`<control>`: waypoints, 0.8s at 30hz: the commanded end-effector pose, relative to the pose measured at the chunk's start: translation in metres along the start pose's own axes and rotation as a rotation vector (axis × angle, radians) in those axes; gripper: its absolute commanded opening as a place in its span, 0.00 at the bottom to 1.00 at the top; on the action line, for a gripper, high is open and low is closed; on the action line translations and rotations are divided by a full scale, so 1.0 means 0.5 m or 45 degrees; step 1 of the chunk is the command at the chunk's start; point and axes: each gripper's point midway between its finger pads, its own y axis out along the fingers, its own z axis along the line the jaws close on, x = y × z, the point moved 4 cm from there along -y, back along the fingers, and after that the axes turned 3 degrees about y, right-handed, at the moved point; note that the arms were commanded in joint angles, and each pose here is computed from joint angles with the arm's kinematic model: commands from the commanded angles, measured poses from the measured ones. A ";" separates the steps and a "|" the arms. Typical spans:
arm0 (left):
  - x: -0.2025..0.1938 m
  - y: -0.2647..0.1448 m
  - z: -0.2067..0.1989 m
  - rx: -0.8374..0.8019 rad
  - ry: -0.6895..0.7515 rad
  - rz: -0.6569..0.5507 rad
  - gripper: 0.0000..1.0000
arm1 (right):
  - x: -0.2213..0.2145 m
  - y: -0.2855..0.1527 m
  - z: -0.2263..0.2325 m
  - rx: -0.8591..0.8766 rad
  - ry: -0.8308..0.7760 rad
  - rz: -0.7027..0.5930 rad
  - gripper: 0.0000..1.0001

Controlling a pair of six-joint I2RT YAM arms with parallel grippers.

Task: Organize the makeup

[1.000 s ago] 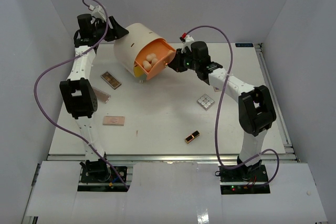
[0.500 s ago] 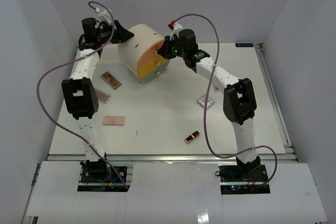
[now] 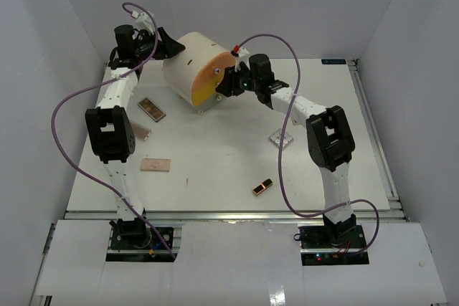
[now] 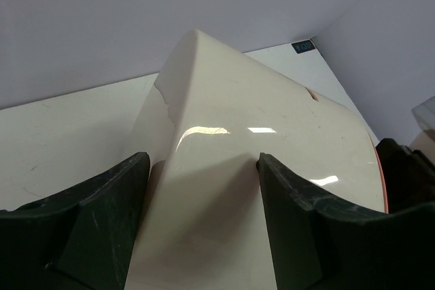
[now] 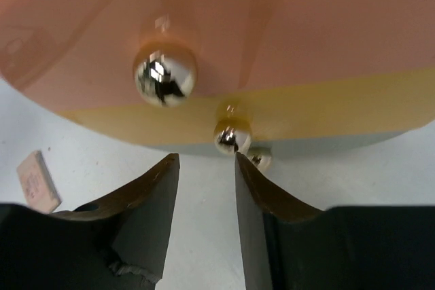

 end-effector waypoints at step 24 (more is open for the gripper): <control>-0.114 0.021 -0.013 -0.013 -0.181 0.196 0.75 | 0.047 0.050 -0.030 0.110 -0.010 -0.108 0.41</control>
